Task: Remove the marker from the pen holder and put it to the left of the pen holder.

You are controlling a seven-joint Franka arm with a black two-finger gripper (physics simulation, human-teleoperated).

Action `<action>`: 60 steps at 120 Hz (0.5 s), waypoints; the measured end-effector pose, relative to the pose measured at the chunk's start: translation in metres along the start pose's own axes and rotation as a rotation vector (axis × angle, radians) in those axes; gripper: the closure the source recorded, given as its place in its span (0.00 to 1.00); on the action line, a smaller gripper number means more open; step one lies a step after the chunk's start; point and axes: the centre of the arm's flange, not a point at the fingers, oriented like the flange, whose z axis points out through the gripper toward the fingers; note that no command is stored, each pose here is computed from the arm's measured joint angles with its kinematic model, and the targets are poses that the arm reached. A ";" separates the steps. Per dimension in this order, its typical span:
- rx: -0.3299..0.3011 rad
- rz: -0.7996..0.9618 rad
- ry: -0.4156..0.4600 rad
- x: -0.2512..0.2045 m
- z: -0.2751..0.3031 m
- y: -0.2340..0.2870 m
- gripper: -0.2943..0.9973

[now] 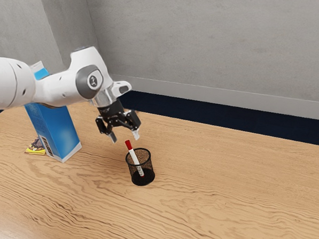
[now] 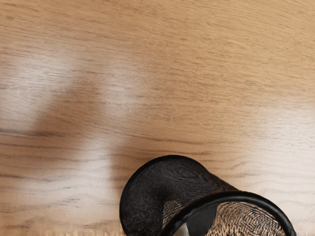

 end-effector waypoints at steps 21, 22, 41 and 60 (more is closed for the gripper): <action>-0.006 0.033 -0.026 -0.010 0.004 0.000 0.24; -0.006 0.035 -0.026 -0.010 0.004 0.000 0.24; -0.010 0.070 -0.037 -0.010 0.008 0.006 0.34; -0.014 0.103 -0.045 -0.011 0.013 0.015 0.41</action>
